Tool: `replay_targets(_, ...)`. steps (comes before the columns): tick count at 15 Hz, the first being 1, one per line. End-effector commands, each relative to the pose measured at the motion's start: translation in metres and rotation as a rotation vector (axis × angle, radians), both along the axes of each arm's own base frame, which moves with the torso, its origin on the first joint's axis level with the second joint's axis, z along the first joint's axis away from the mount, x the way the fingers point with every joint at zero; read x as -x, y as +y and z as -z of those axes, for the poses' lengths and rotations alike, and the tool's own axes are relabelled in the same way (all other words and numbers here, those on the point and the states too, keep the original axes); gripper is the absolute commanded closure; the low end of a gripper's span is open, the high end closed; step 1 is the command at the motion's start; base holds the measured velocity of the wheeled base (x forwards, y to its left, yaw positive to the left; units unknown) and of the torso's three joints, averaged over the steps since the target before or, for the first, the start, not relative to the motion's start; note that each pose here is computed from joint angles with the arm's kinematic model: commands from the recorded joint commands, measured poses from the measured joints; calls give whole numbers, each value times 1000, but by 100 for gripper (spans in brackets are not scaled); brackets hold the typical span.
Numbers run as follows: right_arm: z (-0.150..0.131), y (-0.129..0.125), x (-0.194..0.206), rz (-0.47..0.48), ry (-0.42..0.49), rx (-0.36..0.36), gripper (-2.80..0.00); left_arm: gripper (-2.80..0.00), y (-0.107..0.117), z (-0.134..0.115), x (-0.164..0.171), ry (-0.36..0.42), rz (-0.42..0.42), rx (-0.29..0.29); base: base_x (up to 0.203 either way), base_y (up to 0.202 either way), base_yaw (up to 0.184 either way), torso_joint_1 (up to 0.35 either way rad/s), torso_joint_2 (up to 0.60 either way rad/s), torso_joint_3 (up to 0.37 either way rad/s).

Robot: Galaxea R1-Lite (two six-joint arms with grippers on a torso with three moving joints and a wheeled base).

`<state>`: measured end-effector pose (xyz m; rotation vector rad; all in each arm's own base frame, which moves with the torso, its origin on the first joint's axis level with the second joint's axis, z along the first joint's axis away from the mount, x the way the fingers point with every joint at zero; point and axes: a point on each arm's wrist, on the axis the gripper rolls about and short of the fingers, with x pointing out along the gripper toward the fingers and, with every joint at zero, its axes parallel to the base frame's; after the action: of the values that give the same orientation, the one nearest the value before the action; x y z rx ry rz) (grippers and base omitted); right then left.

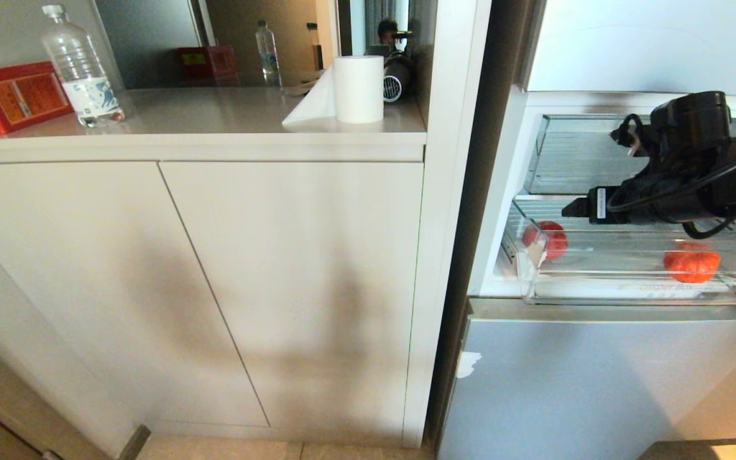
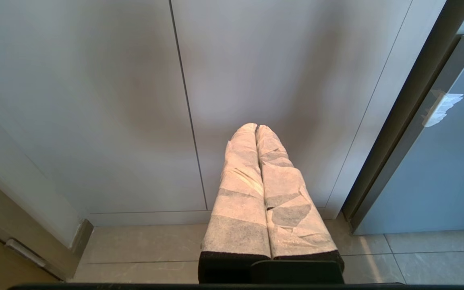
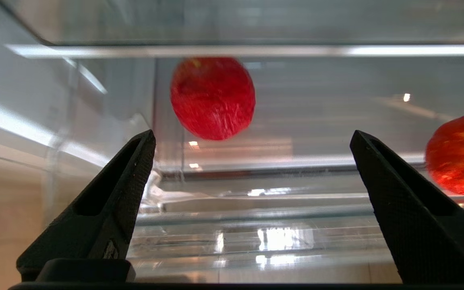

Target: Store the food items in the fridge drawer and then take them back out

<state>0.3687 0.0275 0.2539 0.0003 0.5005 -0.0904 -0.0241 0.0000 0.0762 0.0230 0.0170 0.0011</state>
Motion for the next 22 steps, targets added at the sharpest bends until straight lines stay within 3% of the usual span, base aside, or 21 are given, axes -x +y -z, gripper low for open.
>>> replay_targets(1, 10, 0, -13, 1, 40, 10, -280, 0, 0, 0, 0, 1, 0, 0, 0, 0, 0, 0, 0, 0)
replay_targets(6, 19, -1, -17, -28, 168, 40, -280, 0, 0, 0, 0, 1, -2, 0, 0, 0, 0, 0, 0, 0)
replay_targets(14, -25, -20, 59, -73, 328, -67, -280, 0, 0, 0, 0, 1, -1, 0, 0, 0, 0, 0, 0, 0)
replay_targets(19, -12, -19, 51, -71, 372, -66, -280, 0, 0, 0, 0, 1, 0, 0, 0, 0, 0, 0, 0, 0)
replay_targets(22, -8, -24, 71, -61, 405, -61, -280, 0, 0, 0, 0, 1, -2, 0, 0, 0, 0, 0, 0, 0)
